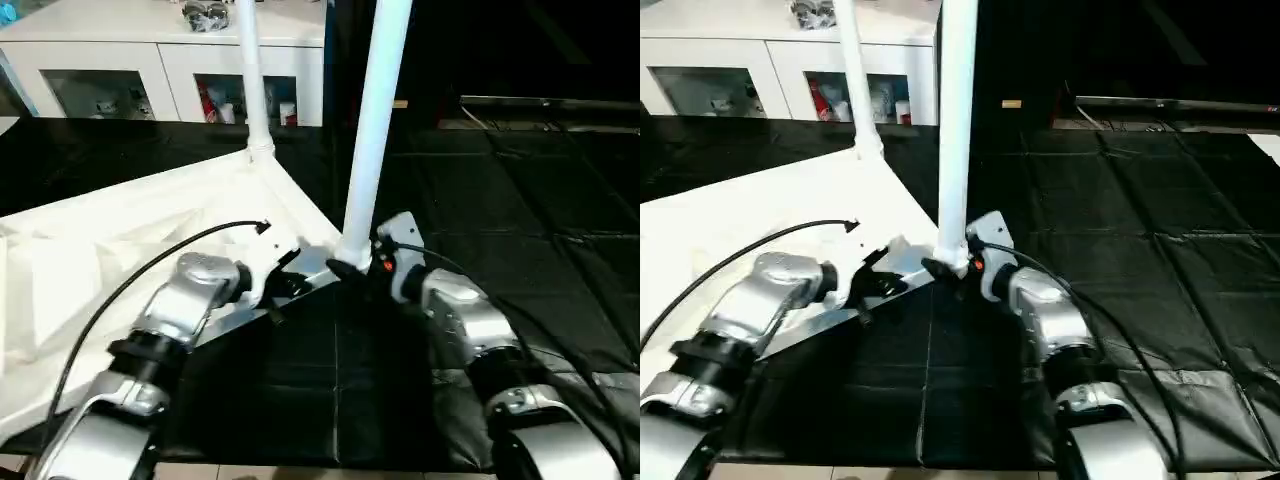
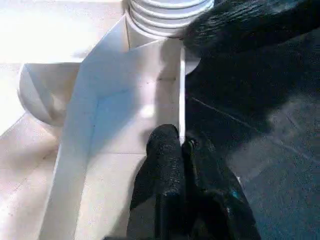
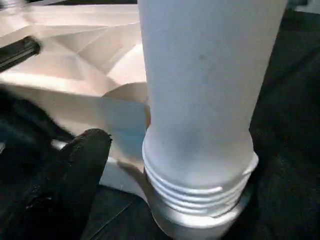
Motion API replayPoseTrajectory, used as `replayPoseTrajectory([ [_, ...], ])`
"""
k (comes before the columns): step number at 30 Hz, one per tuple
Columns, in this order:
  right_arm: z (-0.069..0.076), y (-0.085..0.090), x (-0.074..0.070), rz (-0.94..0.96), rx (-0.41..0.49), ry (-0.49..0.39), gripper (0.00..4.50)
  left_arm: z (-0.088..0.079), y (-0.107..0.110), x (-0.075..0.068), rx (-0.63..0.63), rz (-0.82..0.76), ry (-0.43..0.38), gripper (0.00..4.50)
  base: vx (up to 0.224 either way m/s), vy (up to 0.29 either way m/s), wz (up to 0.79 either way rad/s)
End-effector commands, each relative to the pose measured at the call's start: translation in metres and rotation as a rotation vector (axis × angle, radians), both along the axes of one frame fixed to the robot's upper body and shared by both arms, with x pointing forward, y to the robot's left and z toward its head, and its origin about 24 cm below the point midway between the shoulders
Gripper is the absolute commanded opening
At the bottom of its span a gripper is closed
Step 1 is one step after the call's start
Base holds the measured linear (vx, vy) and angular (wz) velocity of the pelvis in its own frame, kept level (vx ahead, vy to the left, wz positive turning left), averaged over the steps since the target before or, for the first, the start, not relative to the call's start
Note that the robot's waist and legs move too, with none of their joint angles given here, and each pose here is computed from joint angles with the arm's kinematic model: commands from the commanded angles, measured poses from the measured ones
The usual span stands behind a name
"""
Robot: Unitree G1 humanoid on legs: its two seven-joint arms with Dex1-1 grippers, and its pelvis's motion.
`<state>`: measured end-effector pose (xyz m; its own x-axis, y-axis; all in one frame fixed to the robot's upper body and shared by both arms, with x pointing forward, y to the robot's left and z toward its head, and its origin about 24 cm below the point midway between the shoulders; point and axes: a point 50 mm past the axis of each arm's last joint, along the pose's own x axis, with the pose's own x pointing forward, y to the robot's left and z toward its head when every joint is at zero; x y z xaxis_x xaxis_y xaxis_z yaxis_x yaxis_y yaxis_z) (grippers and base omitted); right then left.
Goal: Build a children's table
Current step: Rotate leg to tighten
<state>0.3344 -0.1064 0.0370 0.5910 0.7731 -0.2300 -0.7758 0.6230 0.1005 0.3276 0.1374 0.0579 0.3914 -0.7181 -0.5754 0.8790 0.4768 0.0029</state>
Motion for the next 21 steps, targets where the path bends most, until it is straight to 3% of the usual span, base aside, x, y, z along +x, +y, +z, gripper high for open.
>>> replayPoseTrajectory([
  [1,0.0,0.014,-0.009,0.175,0.007,0.004,4.47,0.009,0.0,0.001,0.008,-0.07,-0.051,0.0,0.0,0.0,0.0],
  [9,0.015,-0.017,-0.012,0.382,-0.025,-0.001,4.47,0.012,0.019,-0.011,0.046,-0.26,0.013,0.0,0.0,0.0,0.0],
  [14,0.02,-0.024,-0.013,0.476,-0.059,0.01,4.47,0.012,0.026,-0.019,0.066,-0.38,0.042,0.0,0.0,0.0,0.0],
  [20,0.025,-0.018,-0.013,0.585,-0.058,0.018,4.47,0.014,0.029,-0.026,0.089,-0.488,0.069,0.0,0.0,0.0,0.0],
  [21,0.025,-0.017,-0.014,0.596,-0.053,0.023,4.21,0.014,0.029,-0.026,0.09,-0.497,0.071,0.0,0.0,0.0,0.0],
])
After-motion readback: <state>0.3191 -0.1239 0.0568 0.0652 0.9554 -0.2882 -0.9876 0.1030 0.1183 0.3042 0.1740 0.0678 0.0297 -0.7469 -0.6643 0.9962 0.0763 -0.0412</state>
